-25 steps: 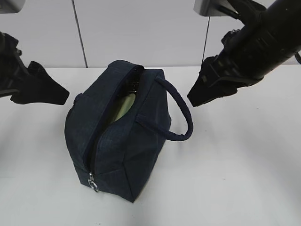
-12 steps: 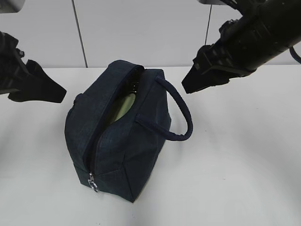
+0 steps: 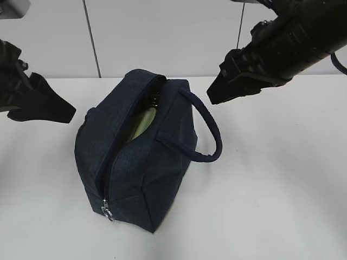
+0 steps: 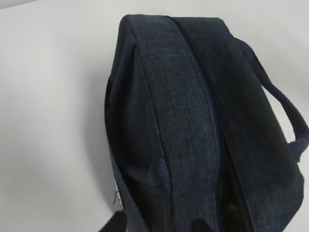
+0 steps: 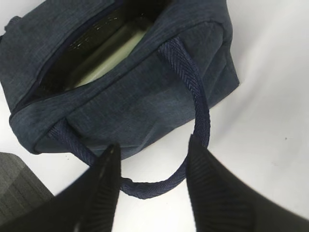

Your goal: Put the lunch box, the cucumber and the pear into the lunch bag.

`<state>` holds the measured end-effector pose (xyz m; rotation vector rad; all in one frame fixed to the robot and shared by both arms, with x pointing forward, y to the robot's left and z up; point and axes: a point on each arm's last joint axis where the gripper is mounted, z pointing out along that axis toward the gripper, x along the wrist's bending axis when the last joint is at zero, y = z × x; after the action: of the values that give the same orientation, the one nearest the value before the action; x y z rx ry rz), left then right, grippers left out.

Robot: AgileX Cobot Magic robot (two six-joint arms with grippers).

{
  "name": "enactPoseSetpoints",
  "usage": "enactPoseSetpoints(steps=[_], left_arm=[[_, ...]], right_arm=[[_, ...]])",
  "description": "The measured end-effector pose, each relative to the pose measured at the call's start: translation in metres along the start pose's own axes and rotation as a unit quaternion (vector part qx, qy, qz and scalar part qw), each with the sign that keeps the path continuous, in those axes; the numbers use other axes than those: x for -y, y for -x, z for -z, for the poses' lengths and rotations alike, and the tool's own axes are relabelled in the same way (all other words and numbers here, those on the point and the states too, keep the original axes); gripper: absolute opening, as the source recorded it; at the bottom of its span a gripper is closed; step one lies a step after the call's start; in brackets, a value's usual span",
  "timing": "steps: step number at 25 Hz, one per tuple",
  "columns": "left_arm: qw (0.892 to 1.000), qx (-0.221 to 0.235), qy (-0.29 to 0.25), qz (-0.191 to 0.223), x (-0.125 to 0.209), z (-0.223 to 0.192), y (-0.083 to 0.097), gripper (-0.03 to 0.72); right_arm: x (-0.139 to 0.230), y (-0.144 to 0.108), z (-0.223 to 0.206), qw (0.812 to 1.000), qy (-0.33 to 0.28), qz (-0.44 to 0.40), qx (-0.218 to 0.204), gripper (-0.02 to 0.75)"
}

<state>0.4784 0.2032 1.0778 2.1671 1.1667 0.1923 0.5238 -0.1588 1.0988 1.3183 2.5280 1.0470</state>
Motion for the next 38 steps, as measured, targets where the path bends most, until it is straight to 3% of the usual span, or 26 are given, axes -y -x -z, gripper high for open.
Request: enactPoseSetpoints(steps=[10,15,20,26,30,38], left_arm=[[1.000,0.000,0.000,0.000,0.000,0.000,0.000,0.252],[1.000,-0.003,0.004,0.000,-0.001,0.000,-0.001,0.252],[0.999,-0.024,0.039,-0.001,-0.004,0.003,-0.003,0.252],[0.992,-0.076,0.101,-0.032,0.020,0.011,-0.002,0.252],[0.987,-0.103,0.117,-0.031,0.041,0.005,-0.004,0.252],[0.986,-0.096,0.116,-0.070,0.054,-0.011,0.009,0.252]], right_arm=[[-0.001,-0.001,0.000,1.000,0.007,-0.005,-0.004,0.352],[-0.001,0.003,0.000,1.000,0.006,0.006,0.017,0.352],[0.002,0.007,-0.001,0.998,0.043,0.000,0.044,0.352],[0.032,0.008,0.010,0.989,0.115,0.004,0.098,0.353],[0.062,0.010,-0.008,0.989,0.096,0.000,0.109,0.353],[0.096,-0.018,-0.040,0.987,0.115,0.044,0.104,0.353]])
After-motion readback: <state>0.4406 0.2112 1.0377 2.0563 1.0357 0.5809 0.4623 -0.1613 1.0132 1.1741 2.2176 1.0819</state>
